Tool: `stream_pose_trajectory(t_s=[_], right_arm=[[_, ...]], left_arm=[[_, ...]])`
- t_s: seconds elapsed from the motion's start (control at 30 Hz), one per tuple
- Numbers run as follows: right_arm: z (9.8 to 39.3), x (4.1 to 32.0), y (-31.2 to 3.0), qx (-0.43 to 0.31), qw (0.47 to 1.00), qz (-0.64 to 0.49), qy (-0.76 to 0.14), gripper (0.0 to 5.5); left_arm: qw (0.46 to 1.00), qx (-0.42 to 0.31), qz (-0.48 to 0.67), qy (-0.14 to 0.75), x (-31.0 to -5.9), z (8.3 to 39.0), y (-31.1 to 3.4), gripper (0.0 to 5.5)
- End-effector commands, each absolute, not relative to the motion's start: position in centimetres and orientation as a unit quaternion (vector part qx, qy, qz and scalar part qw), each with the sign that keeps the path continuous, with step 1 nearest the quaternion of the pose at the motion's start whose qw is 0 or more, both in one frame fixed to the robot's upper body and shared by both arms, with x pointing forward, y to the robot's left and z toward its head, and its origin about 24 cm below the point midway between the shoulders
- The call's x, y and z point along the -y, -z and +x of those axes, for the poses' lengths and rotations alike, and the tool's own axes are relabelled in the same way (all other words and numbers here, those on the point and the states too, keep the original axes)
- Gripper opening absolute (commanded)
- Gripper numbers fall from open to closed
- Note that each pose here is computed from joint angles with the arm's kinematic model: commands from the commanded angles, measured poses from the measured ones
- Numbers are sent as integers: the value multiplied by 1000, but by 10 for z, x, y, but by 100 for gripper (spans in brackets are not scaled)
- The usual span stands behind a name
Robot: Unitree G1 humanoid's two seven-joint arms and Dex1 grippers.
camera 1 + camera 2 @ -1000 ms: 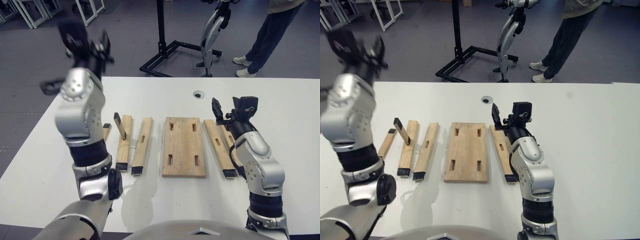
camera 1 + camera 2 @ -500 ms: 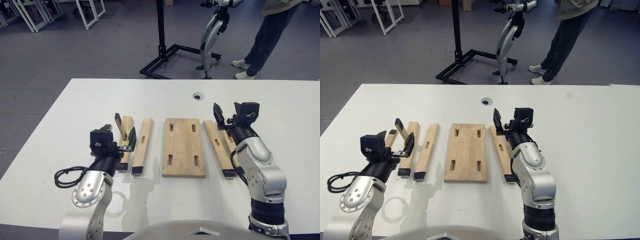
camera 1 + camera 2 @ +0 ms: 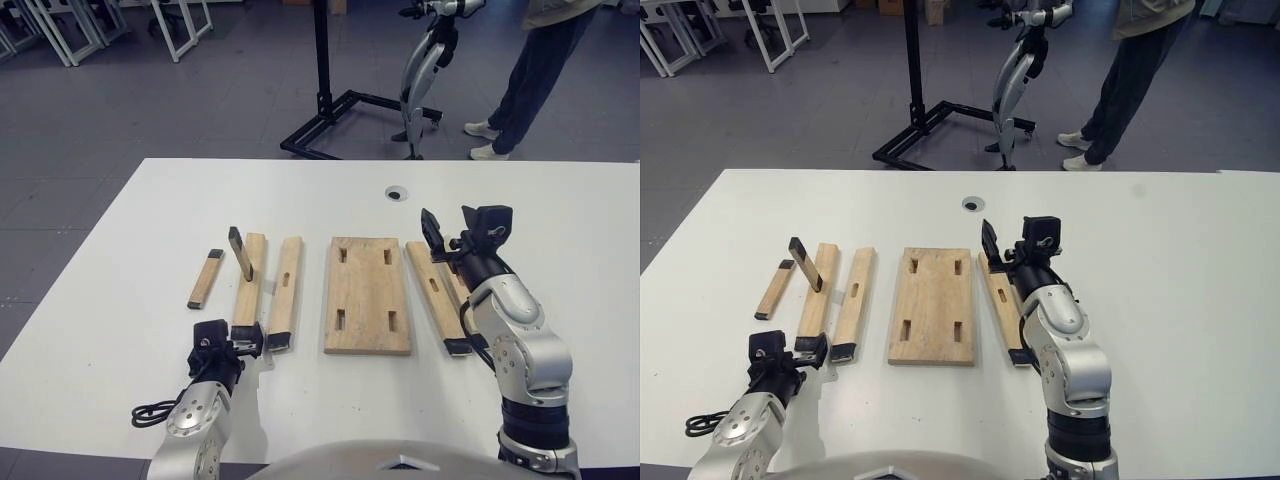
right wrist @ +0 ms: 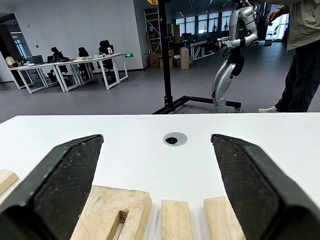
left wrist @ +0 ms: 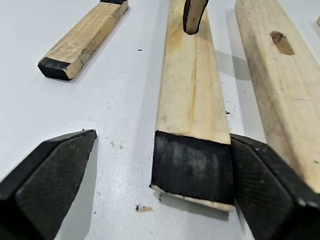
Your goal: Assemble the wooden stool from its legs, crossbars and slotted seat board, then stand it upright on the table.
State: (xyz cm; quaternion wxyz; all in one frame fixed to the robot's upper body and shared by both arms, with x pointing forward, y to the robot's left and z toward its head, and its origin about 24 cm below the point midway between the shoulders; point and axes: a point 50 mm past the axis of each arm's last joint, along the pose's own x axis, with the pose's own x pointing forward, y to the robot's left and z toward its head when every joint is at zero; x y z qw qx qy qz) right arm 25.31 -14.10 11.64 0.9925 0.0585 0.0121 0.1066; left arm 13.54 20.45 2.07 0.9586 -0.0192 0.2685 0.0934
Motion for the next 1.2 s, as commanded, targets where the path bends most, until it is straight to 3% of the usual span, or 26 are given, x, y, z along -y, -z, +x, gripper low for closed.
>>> stream_pose_trajectory(t_s=[0.03, 0.23, 0.4, 0.5, 0.57, 0.67, 0.73, 0.83, 0.93, 1.0, 1.1, 1.2], right_arm=[[253, 139, -117, -16, 992, 57, -107, 397], [257, 140, -121, -9, 993, 59, -100, 397], [264, 146, -131, -3, 994, 61, -91, 397], [268, 151, -134, -6, 994, 63, -88, 397], [272, 156, -133, -15, 994, 63, -87, 397], [283, 161, -136, -28, 985, 118, -126, 397], [290, 159, -150, -34, 939, 247, -235, 397], [292, 147, -178, -31, 841, 358, -405, 430], [292, 137, -201, -35, 763, 389, -515, 497], [297, 135, -208, -45, 745, 397, -535, 525], [297, 132, -215, -57, 723, 396, -563, 525], [291, 127, -218, -63, 689, 406, -596, 525]], left_arm=[[949, -302, -22, -81, -207, 139, -5, 428], [945, -321, -41, -48, -202, 144, 7, 326], [932, -358, -36, -44, -206, 128, 29, 232], [933, -355, -38, -35, -207, 126, 36, 205], [953, -298, -46, -11, -207, 148, 21, 205], [985, -164, -55, 4, -218, 206, -29, 205], [990, -49, -124, 55, -216, 250, -91, 204], [938, 21, -266, 219, -196, 276, -149, 204], [841, 5, -366, 398, -177, 273, -170, 204], [783, -13, -398, 477, -169, 266, -176, 204], [724, -28, -425, 542, -164, 259, -182, 204], [721, -52, -412, 555, -155, 256, -177, 204]])
